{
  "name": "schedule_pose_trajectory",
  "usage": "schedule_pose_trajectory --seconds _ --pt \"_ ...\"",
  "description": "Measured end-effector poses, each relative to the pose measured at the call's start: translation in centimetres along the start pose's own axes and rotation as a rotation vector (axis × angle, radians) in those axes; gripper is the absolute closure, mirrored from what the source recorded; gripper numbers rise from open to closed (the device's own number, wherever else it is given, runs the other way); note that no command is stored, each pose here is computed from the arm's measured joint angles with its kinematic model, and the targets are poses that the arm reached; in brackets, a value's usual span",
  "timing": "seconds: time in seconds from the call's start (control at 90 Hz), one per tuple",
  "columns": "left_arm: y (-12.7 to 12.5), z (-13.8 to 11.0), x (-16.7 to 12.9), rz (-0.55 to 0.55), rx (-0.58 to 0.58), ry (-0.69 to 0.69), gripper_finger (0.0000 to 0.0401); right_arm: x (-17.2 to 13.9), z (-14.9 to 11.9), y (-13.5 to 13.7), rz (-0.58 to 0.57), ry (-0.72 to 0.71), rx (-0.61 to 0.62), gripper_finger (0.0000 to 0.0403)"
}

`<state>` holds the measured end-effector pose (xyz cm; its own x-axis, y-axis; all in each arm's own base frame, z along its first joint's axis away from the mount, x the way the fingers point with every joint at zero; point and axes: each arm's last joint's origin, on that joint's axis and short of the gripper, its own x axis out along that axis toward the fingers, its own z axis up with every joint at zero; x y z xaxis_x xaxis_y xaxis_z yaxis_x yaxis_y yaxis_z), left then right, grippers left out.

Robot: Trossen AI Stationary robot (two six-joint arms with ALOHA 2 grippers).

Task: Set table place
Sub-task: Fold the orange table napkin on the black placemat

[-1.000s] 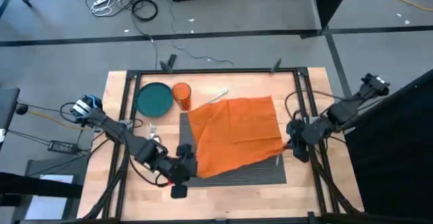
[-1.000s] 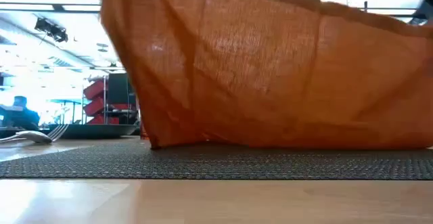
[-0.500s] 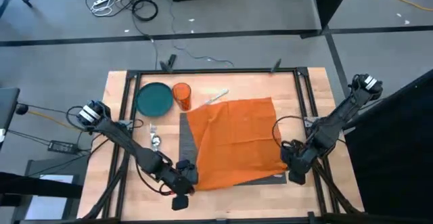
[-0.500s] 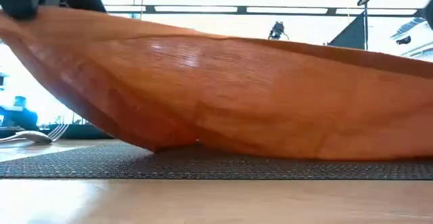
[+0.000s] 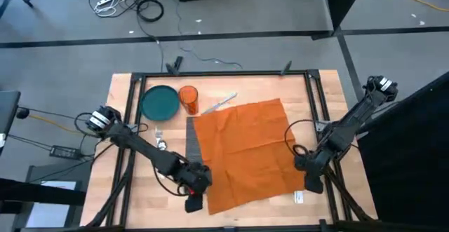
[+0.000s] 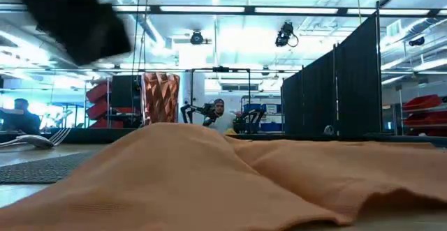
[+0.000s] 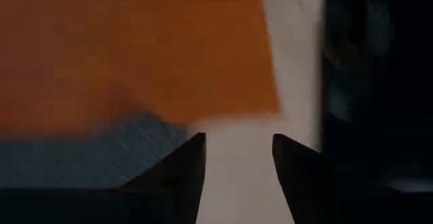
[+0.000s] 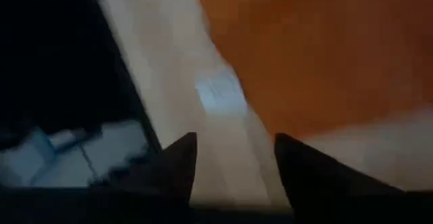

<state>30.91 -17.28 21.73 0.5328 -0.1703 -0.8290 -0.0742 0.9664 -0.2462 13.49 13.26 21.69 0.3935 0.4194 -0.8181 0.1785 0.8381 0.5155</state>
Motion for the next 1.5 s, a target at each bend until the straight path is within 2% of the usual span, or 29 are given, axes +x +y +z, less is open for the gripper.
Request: schedule_pose_trajectory --seconds 0.111,0.2,0.3,0.478,0.644,0.967,1.022,1.144,1.233,1.389,1.5 --pt "2.2 0.7 0.3 0.254 0.032 -0.129 0.0251 0.1 1.3 -0.2 -0.139 -0.259 -0.178 0.0197" --pt "4.4 0.4 1.1 0.335 0.007 -0.111 0.0253 0.9 2.0 -1.0 -0.292 -0.33 -0.259 0.0195" --pt "6.6 -0.8 2.3 0.367 -0.014 -0.057 0.0254 2.3 2.2 -2.1 -0.396 -0.304 -0.293 0.02" --pt "8.5 -2.9 3.7 0.31 -0.03 0.025 0.0254 5.0 1.4 -4.5 -0.501 -0.156 -0.302 0.0211" --pt "9.2 -4.3 4.0 0.31 -0.054 0.099 0.0254 6.3 0.7 -5.3 -0.49 -0.031 -0.265 0.0218" --pt "9.5 -4.7 2.3 0.442 -0.07 0.29 0.0254 6.6 0.1 -4.7 -0.406 0.057 -0.164 0.0219" --pt "9.0 -4.0 2.1 0.425 -0.071 0.264 0.0254 6.4 0.2 -4.5 -0.398 0.062 -0.172 0.022" --pt "7.3 -1.2 2.3 0.318 0.012 0.033 0.0254 5.6 1.0 -3.8 -0.399 -0.015 -0.218 0.0222" --pt "7.2 -0.4 3.1 0.274 0.048 -0.053 0.0254 5.5 1.5 -3.6 -0.406 -0.07 -0.235 0.0221" --pt "8.8 -1.8 5.0 0.33 0.05 0.03 0.0254 5.5 1.6 -3.8 -0.415 -0.084 -0.239 0.0221" --pt "9.4 -2.6 5.5 0.332 0.044 0.072 0.0254 5.7 1.3 -4.0 -0.419 -0.074 -0.236 0.0223"
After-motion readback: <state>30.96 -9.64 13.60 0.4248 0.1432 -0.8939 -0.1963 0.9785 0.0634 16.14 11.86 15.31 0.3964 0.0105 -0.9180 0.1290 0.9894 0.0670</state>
